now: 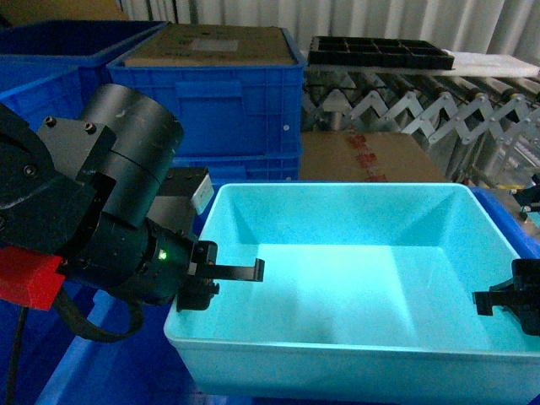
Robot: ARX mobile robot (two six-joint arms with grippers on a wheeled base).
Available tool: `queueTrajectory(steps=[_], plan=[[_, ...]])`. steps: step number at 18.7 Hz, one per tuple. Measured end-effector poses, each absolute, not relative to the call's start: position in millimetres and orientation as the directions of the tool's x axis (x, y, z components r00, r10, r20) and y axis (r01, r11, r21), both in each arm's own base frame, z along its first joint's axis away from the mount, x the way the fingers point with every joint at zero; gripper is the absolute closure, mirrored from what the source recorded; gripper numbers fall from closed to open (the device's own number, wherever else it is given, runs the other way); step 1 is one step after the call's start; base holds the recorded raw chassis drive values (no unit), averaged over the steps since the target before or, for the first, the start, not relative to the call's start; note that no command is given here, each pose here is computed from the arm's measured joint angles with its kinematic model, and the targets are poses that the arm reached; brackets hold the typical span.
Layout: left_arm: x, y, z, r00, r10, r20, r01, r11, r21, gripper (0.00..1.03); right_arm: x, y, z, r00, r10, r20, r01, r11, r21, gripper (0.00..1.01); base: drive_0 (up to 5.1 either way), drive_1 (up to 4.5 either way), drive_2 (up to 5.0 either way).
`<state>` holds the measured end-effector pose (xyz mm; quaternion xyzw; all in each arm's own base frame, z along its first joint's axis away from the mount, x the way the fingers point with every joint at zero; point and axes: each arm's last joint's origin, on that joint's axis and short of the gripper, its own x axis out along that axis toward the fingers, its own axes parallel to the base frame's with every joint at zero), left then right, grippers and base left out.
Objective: Stack blue boxes stably on right
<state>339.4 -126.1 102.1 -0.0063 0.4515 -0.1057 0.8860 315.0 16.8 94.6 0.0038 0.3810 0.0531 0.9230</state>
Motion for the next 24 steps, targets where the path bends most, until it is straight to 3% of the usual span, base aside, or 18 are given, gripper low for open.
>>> queueTrajectory(steps=[17,18,19,24], plan=[[339.4,-126.1,101.8,0.569,-0.193,-0.799,0.181,0.978,-0.107,1.01,315.0,16.8,94.6,0.704,0.101,-0.703,-0.095,0.994,0.048,0.94,0.0,0.00,0.0],[339.5,-126.0,101.8,0.570,-0.192,-0.799,0.193,0.976,-0.097,0.91,315.1,16.2,94.7,0.707,0.082,-0.703,-0.102,0.995,0.014,0.85,0.0,0.00,0.0],[342.1,-120.8,102.5,0.579,-0.172,-0.797,0.186,0.980,-0.076,0.62,315.2,14.8,94.6,0.708,0.056,-0.704,-0.122,0.992,-0.044,0.55,0.0,0.00,0.0],[342.0,-121.1,102.5,0.580,-0.171,-0.796,0.195,0.978,-0.068,0.19,315.2,14.8,94.6,0.709,0.054,-0.704,-0.130,0.990,-0.054,0.11,0.0,0.00,0.0]])
